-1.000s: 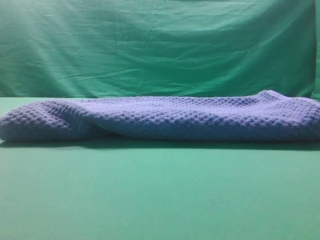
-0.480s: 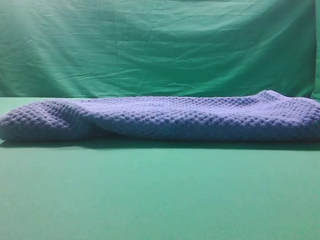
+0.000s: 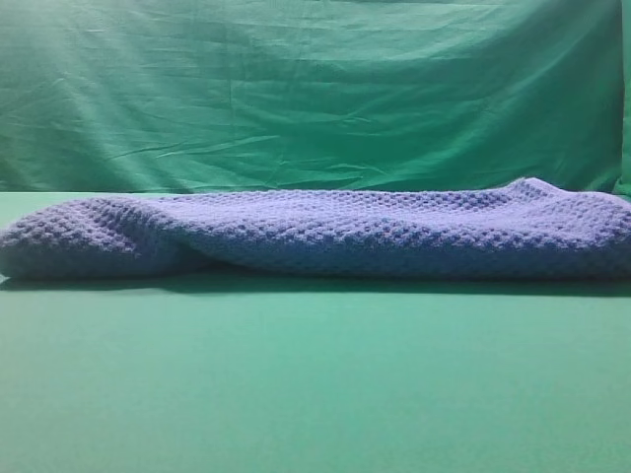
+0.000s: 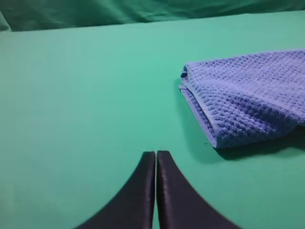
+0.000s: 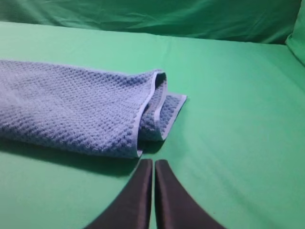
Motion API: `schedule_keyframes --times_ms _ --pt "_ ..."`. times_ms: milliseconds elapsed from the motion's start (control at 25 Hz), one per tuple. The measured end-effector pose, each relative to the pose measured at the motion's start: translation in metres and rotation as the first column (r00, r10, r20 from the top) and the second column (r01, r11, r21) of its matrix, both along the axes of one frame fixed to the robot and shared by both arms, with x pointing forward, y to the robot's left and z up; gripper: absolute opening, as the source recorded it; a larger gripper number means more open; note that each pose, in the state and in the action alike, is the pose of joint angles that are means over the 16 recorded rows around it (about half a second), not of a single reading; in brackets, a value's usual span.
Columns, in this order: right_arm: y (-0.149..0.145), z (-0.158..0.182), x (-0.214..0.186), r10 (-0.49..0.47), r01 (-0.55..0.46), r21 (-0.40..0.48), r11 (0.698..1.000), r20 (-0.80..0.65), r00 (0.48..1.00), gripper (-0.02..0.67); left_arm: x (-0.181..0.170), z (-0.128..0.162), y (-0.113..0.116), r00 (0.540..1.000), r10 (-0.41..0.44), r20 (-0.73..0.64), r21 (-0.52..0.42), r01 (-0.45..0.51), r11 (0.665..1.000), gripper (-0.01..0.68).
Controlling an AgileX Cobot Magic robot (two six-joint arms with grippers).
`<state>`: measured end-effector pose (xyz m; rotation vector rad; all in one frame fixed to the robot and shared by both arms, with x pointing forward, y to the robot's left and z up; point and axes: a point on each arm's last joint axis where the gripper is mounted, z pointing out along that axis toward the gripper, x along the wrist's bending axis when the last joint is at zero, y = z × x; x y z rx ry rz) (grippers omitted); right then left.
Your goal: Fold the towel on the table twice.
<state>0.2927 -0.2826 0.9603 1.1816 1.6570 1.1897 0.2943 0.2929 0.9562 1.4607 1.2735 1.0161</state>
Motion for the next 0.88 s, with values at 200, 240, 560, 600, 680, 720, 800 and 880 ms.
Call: schedule_keyframes --times_ms 200,240,560,600,680,720,800,880 --pt "0.0 -0.011 0.0 0.0 -0.001 -0.01 1.0 -0.034 0.999 0.0 -0.001 0.001 0.001 0.999 0.003 0.033 0.026 -0.004 1.0 0.0" --pt "0.0 -0.012 0.0 0.0 -0.001 -0.011 1.0 -0.039 0.999 0.0 -0.001 0.001 0.001 0.999 0.003 0.035 0.03 -0.004 1.0 0.0" --pt "0.0 -0.015 -0.001 0.002 -0.003 -0.018 1.0 -0.061 0.998 0.0 -0.002 -0.002 0.001 1.0 0.0 0.007 0.054 0.0 0.999 0.0" --pt "0.0 -0.015 -0.001 0.003 -0.004 -0.018 1.0 -0.063 0.998 0.0 -0.002 -0.002 0.001 1.0 -0.001 0.002 0.055 0.001 0.999 0.0" --pt "0.0 -0.015 -0.001 0.003 -0.004 -0.019 1.0 -0.064 0.998 0.0 -0.002 -0.003 0.001 1.0 -0.002 -0.007 0.056 0.002 0.998 0.0" --pt "0.0 -0.015 -0.001 0.003 -0.004 -0.019 1.0 -0.065 0.998 0.0 -0.003 -0.003 0.001 1.0 -0.003 -0.012 0.057 0.003 0.998 0.0" --pt "0.0 -0.016 -0.001 0.003 -0.005 -0.02 1.0 -0.065 0.998 0.0 -0.003 -0.004 0.001 1.0 -0.004 -0.02 0.059 0.005 0.998 0.0" --pt "0.0 -0.016 -0.001 0.003 -0.005 -0.02 1.0 -0.066 0.998 0.0 -0.003 -0.005 0.001 1.0 -0.005 -0.027 0.06 0.007 0.998 0.0"
